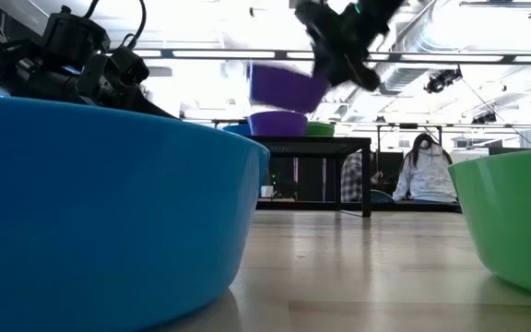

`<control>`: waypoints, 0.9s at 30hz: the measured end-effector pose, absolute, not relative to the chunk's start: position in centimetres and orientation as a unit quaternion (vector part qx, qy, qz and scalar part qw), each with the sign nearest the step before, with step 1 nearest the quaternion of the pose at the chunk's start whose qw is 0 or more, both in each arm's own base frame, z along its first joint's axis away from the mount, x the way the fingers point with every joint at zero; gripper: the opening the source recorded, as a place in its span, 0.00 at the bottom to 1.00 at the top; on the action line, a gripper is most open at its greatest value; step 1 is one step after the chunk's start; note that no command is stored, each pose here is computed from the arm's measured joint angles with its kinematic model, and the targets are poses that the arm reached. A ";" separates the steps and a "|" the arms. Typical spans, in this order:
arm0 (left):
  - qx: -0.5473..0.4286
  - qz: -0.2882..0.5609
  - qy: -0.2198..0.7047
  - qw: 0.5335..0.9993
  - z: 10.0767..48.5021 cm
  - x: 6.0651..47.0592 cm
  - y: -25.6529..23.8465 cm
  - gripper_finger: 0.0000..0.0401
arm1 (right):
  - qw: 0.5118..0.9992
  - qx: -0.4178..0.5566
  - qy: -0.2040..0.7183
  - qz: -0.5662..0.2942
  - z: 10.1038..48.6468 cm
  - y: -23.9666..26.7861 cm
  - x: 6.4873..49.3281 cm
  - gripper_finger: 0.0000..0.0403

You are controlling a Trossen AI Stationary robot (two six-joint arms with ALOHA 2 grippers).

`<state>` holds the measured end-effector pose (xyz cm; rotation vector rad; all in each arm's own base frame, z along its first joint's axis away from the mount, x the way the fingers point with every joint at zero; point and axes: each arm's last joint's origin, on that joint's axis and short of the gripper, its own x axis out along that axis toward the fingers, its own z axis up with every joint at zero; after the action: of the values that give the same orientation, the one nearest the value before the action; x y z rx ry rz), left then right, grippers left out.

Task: Pick & Place Mini bowls
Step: Stack the top violet bowl on the violet bowl on the shelf

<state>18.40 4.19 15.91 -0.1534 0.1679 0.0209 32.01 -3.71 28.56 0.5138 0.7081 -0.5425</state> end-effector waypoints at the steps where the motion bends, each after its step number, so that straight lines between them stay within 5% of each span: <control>1: -0.076 0.011 0.084 0.993 15.9 18.4 4.2 0.00 | 0.874 0.229 0.339 -0.262 29.9 -4.6 32.2 0.01; 8: -0.076 0.011 0.083 0.994 15.9 18.4 4.2 0.00 | 0.863 0.158 0.377 -0.298 36.1 -12.2 32.9 0.01; 19: -0.076 0.011 0.083 0.994 15.9 18.4 4.2 0.00 | 0.832 0.191 0.441 -0.278 36.1 -21.3 34.4 0.02; 27: -0.077 0.011 0.084 0.993 15.9 18.4 4.2 0.00 | 0.823 0.218 0.457 -0.257 34.1 -22.9 34.7 0.02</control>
<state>18.40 4.19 15.91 -0.1534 0.1676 0.0217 34.71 -22.92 34.09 0.4638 0.9712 -0.5474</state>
